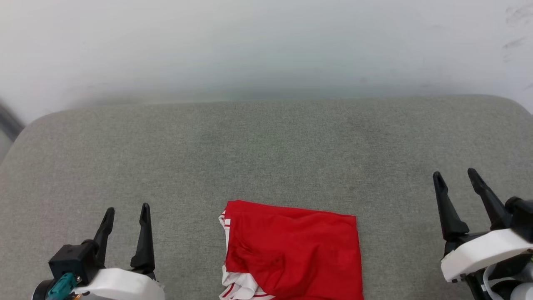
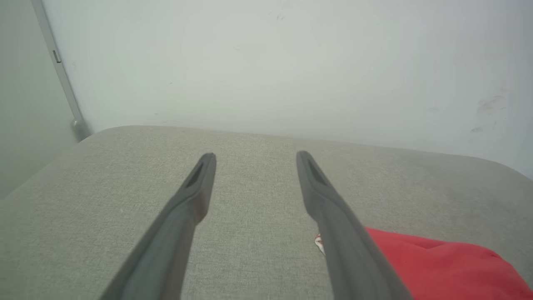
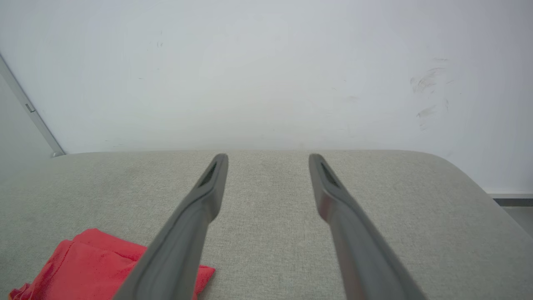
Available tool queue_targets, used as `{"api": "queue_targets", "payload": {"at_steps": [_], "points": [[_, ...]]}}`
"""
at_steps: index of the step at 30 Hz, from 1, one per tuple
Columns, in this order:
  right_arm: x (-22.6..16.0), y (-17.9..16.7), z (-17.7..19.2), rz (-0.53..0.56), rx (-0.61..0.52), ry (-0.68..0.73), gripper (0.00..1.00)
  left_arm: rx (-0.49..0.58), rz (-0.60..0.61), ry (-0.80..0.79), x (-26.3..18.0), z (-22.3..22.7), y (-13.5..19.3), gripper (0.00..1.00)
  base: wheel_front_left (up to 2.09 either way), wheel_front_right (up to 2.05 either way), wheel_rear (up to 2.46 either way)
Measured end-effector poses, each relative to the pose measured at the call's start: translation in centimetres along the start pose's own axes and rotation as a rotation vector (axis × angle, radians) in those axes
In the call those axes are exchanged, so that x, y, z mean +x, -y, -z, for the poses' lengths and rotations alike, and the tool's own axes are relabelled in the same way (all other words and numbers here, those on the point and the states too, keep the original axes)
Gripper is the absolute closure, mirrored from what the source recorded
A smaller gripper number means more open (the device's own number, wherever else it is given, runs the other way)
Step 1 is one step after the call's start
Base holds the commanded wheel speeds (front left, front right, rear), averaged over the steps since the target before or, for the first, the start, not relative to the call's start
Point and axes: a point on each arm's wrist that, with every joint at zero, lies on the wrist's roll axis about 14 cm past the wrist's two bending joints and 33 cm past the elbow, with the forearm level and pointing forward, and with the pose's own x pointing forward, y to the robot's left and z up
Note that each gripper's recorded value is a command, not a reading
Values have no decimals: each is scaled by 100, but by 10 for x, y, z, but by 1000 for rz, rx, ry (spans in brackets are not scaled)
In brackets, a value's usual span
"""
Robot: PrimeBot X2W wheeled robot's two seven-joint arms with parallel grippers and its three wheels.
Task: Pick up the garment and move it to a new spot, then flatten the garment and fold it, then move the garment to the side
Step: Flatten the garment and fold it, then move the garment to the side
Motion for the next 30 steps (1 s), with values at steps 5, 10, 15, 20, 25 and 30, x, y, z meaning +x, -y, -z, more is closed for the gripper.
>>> {"api": "queue_targets", "payload": {"at_steps": [5,10,15,20,25,30], "points": [[-15,-6,-5,-3,-16,16,0,-3,-13,-16,-9,5,-3,0,0,0,0],[-22,-7,-4,6,-10,13,0,-3,-20,-22,-11,7,-4,0,0,0,0],[-23,-4,-4,15,-8,9,0,-3,-19,-21,-9,8,-3,0,0,0,0],[-18,-4,-1,17,19,-8,0,-6,-25,-19,-6,9,-4,0,0,0,0],[-16,15,25,71,139,-127,0,-10,-34,20,-3,-1,-6,0,0,0,0],[-18,33,70,95,263,-352,0,-15,-56,50,-2,-8,-11,0,0,0,0]]}}
